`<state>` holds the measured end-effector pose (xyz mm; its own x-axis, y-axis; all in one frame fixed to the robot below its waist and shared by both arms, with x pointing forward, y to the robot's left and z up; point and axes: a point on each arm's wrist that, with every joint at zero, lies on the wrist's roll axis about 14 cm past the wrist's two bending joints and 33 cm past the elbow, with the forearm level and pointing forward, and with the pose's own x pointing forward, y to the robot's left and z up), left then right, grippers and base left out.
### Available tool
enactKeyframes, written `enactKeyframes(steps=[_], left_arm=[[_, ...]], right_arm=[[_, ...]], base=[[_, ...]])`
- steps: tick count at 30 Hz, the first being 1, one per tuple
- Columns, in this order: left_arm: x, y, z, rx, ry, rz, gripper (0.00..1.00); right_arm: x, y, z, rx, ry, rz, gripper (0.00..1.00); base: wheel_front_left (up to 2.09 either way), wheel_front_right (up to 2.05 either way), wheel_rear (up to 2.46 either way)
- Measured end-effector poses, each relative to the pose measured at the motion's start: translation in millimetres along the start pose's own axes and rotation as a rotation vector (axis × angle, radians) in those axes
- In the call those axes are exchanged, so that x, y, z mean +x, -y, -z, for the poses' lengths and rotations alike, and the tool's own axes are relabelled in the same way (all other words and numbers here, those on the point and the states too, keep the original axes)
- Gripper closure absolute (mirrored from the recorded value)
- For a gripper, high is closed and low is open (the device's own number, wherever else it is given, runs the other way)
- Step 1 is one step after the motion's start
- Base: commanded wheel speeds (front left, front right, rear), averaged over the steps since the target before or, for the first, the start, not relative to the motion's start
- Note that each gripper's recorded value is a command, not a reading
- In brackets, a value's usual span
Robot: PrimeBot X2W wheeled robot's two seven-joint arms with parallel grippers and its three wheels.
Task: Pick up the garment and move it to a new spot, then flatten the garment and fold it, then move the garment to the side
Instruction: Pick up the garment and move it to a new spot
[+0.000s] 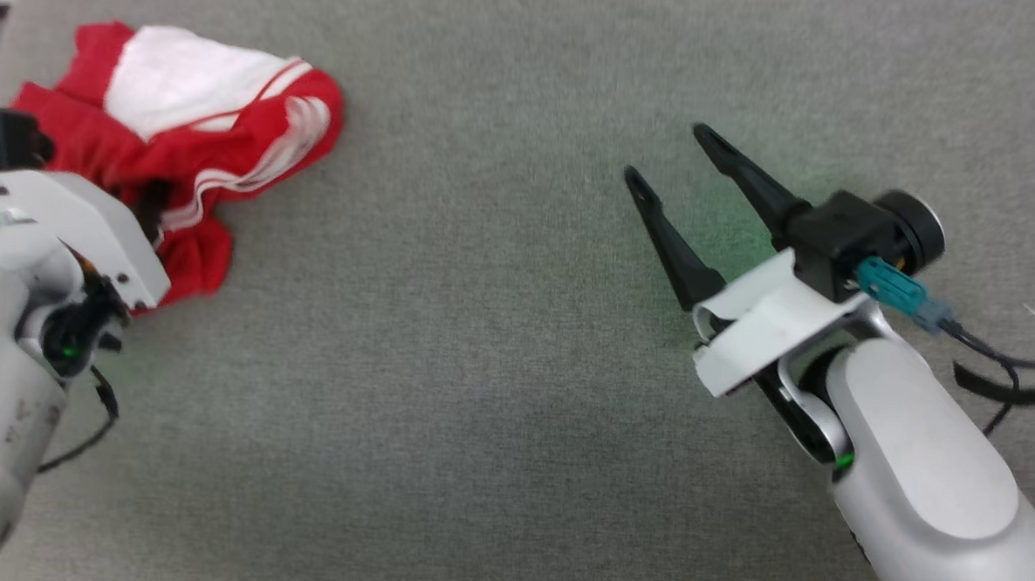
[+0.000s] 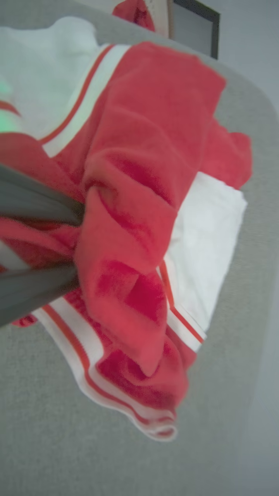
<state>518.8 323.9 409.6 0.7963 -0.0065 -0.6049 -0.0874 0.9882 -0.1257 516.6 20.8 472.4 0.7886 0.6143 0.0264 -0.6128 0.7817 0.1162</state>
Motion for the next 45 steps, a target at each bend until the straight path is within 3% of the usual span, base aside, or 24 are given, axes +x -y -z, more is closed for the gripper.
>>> enactKeyframes(steps=[5,11,14,19,33,38,45], left_arm=[[-22.6,7.5,-50.0,0.046,0.199,0.025,1.0],[-48.6,45.5,-97.4,0.125,0.368,0.135,1.0],[-55.4,77.6,-114.7,0.175,0.428,0.218,1.0],[-63.1,157.5,-130.6,0.277,0.489,0.423,1.0],[-114.0,380.5,-100.6,0.534,0.567,1.028,1.0],[-116.4,418.1,-72.1,0.596,0.564,1.14,1.0],[-75.6,432.0,-20.0,0.64,0.409,1.137,1.0]], right_arm=[[-16.6,7.2,-12.0,0.027,0.031,0.061,0.0],[-42.7,24.4,-28.0,0.051,0.078,0.161,0.0],[-60.7,39.6,-33.1,0.068,0.1,0.234,0.0],[-98.4,70.2,-39.4,0.083,0.133,0.371,0.0],[-200.9,142.0,-69.9,0.068,0.251,0.698,0.0],[-225.7,156.2,-70.3,0.096,0.276,0.774,0.0],[-239.2,163.9,-63.1,0.128,0.273,0.817,0.0]], base=[[0.0,0.0,0.0],[0.0,0.0,0.0],[0.0,0.0,0.0],[0.0,0.0,0.0],[0.0,0.0,0.0],[0.0,0.0,0.0],[0.0,0.0,0.0]])
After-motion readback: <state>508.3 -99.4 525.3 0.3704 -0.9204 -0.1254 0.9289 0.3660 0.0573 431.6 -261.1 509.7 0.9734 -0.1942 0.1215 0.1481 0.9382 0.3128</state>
